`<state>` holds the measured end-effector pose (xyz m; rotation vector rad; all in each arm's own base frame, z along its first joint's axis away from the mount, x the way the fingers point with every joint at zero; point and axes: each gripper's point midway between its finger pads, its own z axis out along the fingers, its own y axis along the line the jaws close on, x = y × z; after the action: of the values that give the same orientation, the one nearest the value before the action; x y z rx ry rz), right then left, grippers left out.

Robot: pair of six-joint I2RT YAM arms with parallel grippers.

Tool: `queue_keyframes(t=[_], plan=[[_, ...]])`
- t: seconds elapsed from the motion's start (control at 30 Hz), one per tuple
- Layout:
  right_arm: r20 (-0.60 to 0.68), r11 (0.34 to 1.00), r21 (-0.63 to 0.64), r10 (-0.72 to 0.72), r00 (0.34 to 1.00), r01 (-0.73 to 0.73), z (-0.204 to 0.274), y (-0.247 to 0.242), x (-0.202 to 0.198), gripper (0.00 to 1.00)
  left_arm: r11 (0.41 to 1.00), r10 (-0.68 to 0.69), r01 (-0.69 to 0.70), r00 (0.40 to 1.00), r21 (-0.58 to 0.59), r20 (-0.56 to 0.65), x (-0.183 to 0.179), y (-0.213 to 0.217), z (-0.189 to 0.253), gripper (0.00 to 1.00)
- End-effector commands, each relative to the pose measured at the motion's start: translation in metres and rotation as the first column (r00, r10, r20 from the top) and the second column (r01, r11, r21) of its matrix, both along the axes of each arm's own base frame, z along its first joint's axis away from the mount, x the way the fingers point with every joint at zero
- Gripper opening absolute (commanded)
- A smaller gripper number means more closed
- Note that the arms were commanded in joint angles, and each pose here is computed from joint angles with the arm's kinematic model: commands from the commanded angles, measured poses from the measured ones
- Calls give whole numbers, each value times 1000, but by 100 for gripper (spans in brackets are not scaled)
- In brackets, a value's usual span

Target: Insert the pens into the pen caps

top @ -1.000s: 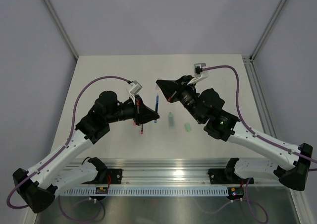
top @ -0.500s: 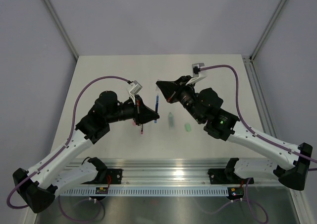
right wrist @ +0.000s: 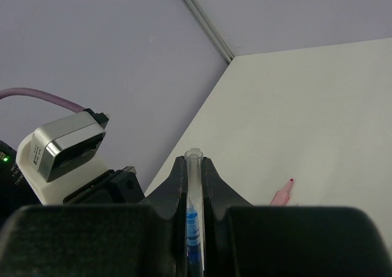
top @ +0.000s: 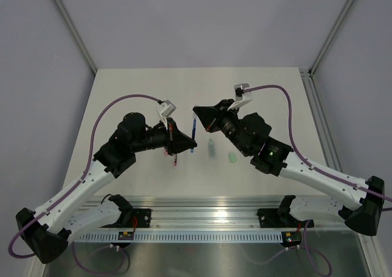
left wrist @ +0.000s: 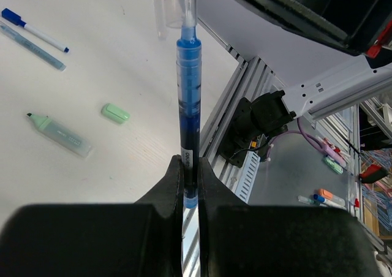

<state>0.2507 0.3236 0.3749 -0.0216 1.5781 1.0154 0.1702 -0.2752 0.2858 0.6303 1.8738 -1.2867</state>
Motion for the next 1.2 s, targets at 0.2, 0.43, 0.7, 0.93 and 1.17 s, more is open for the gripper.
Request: queue_keyframes(t=[0.2, 0.43, 0.7, 0.93, 1.17], plan=[[-37, 999, 15, 33, 999, -33, -13, -6, -15, 1, 999, 7, -3, 996, -52, 84, 2, -1, 21, 0], [-88, 996, -50, 72, 994, -77, -36, 2, -29, 2, 999, 3, 1, 997, -51, 81, 2, -1, 20, 0], [-108, 987, -136, 74, 991, -89, -60, 10, -43, 1, 999, 3, 1, 997, -54, 83, 1, -1, 21, 0], [-183, 969, -179, 136, 974, -169, -97, 14, -66, 0, 998, 19, -13, 995, -62, 96, 2, 2, 25, 0], [-310, 939, -237, 171, 935, -250, -157, 16, -95, 0, 996, 55, -46, 991, -75, 118, 5, 8, 31, 0]])
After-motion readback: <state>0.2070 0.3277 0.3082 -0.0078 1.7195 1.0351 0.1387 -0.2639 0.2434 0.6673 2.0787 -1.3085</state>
